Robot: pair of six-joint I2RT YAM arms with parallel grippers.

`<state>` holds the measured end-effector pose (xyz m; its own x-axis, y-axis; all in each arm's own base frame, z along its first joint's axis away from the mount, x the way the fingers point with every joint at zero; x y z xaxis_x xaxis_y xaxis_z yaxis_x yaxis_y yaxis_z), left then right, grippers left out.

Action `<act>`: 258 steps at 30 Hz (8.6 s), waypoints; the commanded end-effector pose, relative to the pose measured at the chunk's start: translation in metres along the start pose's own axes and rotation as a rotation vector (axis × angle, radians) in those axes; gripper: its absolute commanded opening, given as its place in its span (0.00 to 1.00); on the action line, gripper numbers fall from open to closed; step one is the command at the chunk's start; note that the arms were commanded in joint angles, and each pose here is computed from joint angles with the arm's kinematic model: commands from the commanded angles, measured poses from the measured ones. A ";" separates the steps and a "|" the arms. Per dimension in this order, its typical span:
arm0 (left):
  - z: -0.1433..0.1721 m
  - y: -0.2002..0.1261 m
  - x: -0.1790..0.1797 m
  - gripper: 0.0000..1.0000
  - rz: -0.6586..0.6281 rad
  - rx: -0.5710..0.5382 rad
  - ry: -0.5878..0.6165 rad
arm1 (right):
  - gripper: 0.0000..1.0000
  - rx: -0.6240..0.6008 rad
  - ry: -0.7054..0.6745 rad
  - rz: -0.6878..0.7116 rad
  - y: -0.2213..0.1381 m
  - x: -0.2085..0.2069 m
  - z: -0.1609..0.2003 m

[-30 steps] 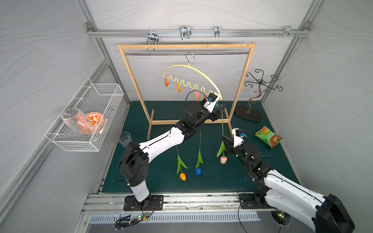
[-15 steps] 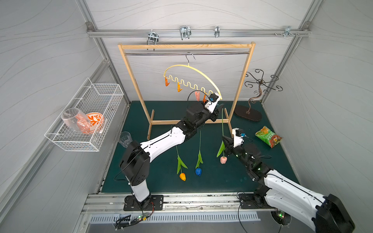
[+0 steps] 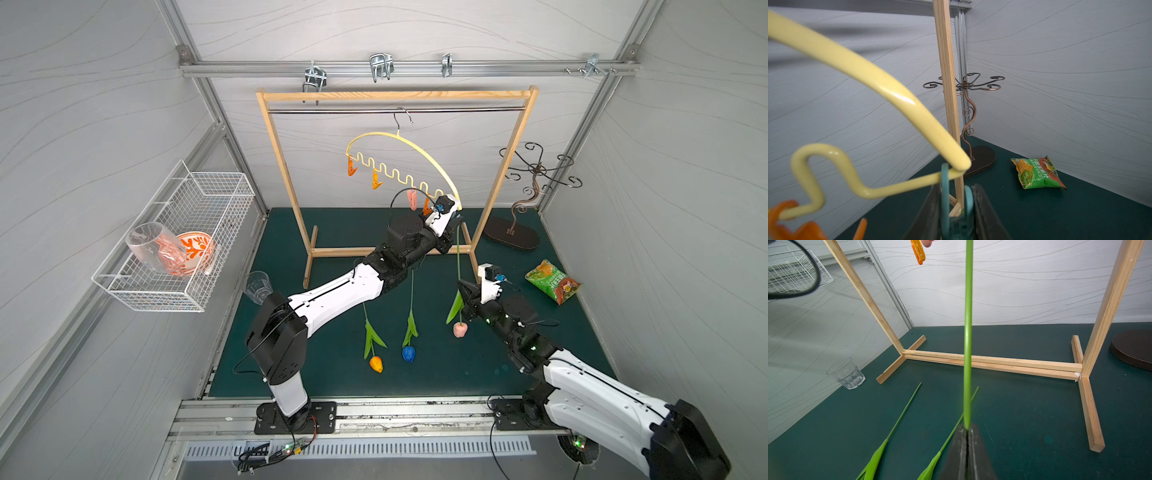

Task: Dry the flowers on a clothes hanger
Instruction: Open the clamp at the hanger, then clamp the flower onto the hanger, then pick up the flower at the center of the board, then open the clamp at the hanger.

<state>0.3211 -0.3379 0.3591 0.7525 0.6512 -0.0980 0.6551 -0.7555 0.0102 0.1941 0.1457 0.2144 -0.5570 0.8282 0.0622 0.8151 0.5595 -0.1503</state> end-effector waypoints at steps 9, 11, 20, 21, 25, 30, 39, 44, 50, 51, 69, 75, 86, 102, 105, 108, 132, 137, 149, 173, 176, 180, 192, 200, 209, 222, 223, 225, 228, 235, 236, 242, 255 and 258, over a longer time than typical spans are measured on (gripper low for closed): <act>-0.047 -0.038 -0.006 0.27 -0.039 -0.042 -0.170 | 0.00 -0.009 0.106 0.017 0.003 -0.001 -0.017; -0.051 -0.043 -0.007 0.27 -0.043 -0.041 -0.199 | 0.00 -0.018 0.181 0.011 0.004 0.000 -0.024; -0.058 -0.051 -0.007 0.25 -0.046 -0.023 -0.338 | 0.00 -0.098 0.358 -0.077 0.028 0.023 -0.057; -0.058 -0.052 -0.007 0.25 -0.050 -0.024 -0.347 | 0.00 -0.096 0.364 -0.092 0.031 0.026 -0.059; -0.059 -0.052 -0.007 0.24 -0.052 -0.020 -0.366 | 0.00 -0.098 0.371 -0.150 0.037 0.037 -0.065; -0.056 -0.050 -0.007 0.24 -0.054 -0.013 -0.369 | 0.00 -0.131 0.409 -0.176 0.030 0.042 -0.071; -0.053 -0.050 -0.006 0.25 -0.063 -0.007 -0.369 | 0.00 -0.164 0.398 -0.257 0.016 0.054 -0.083; -0.051 -0.048 -0.006 0.25 -0.064 0.000 -0.368 | 0.00 -0.162 0.394 -0.274 0.015 0.057 -0.083; -0.050 -0.047 -0.005 0.25 -0.070 0.002 -0.361 | 0.00 -0.173 0.407 -0.251 0.011 0.055 -0.081; -0.051 -0.047 -0.005 0.25 -0.071 0.000 -0.360 | 0.00 -0.172 0.411 -0.243 0.010 0.054 -0.079; -0.046 -0.042 -0.005 0.24 -0.070 0.009 -0.367 | 0.00 -0.187 0.384 -0.286 0.015 0.060 -0.092; -0.045 -0.041 -0.005 0.24 -0.072 0.012 -0.366 | 0.00 -0.191 0.383 -0.282 0.016 0.060 -0.095; -0.044 -0.042 -0.004 0.30 -0.074 0.013 -0.364 | 0.00 -0.187 0.381 -0.268 0.016 0.059 -0.095; -0.043 -0.050 -0.003 0.56 -0.087 0.019 -0.333 | 0.00 -0.153 0.349 -0.236 0.020 0.058 -0.091; -0.041 -0.053 -0.003 0.60 -0.099 0.042 -0.309 | 0.00 -0.115 0.298 -0.204 0.023 0.057 -0.088; -0.040 -0.058 -0.002 0.66 -0.112 0.064 -0.286 | 0.00 -0.089 0.224 -0.174 0.026 0.056 -0.088; -0.012 -0.186 0.007 0.99 -0.332 0.252 -0.380 | 0.21 0.111 0.302 0.057 0.005 0.036 -0.081; 0.036 -0.223 0.067 1.00 -0.643 0.337 -0.690 | 0.24 0.208 0.360 0.171 -0.011 0.036 -0.060; 0.176 -0.270 0.131 1.00 -1.069 0.222 -1.168 | 0.39 0.332 0.346 0.146 0.000 0.076 -0.014; 0.198 -0.249 0.136 0.99 -0.999 0.355 -1.182 | 0.41 0.798 0.101 0.217 0.138 0.122 0.081; 0.198 -0.250 0.136 0.99 -0.993 0.339 -1.186 | 0.41 0.808 0.116 0.224 0.141 0.117 0.085; 0.197 -0.252 0.135 0.99 -0.996 0.324 -1.181 | 0.41 0.824 0.120 0.232 0.140 0.112 0.091; 0.197 -0.252 0.135 0.99 -0.992 0.329 -1.181 | 0.35 0.873 0.153 0.254 0.145 0.103 0.119; 0.195 -0.252 0.135 0.99 -0.988 0.321 -1.177 | 0.18 0.856 0.168 0.287 0.138 0.105 0.112; 0.193 -0.257 0.134 0.99 -0.992 0.289 -1.167 | 0.00 0.724 0.141 0.326 0.111 0.105 0.064; 0.191 -0.259 0.132 1.00 -0.984 0.264 -1.163 | 0.00 0.487 0.174 0.452 0.012 0.046 0.015; 0.191 -0.260 0.132 0.99 -0.981 0.258 -1.162 | 0.00 0.463 0.176 0.447 0.003 0.041 0.014; 0.190 -0.260 0.132 1.00 -0.971 0.248 -1.162 | 0.00 0.402 0.169 0.386 -0.010 0.037 0.009; 0.189 -0.260 0.131 1.00 -0.954 0.234 -1.162 | 0.00 0.265 0.171 0.164 -0.025 0.043 -0.003; 0.183 -0.260 0.132 1.00 -0.929 0.200 -1.101 | 0.00 0.098 0.238 -0.214 -0.045 0.066 -0.031; 0.181 -0.261 0.133 1.00 -0.930 0.179 -1.082 | 0.00 0.099 0.238 -0.243 -0.044 0.071 -0.035; 0.153 -0.279 0.129 1.00 -0.945 0.014 -1.006 | 0.00 0.123 0.218 -0.339 -0.022 0.104 -0.060; 0.035 -0.212 0.100 0.86 -0.137 -0.058 -0.812 | 0.00 0.152 0.268 -0.072 0.032 0.075 -0.079; 0.020 -0.197 0.098 0.87 -0.027 -0.062 -0.720 | 0.00 0.142 0.261 -0.052 0.030 0.070 -0.084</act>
<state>0.2634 -0.1120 0.2885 0.2560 0.5084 -0.8222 0.7981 -0.5911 -0.1170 0.1925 0.2282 0.2802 -0.5288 0.7883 0.3146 0.7248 0.6123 -0.3159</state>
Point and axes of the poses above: each gripper's point midway between its finger pads, its own y axis out along the fingers, its own x axis along the line the jaws close on, z = x × y, the point moved 9 cm from there along -y, back along the fingers, and after that the axes turned 11 degrees about -y, right-handed, at the moved point
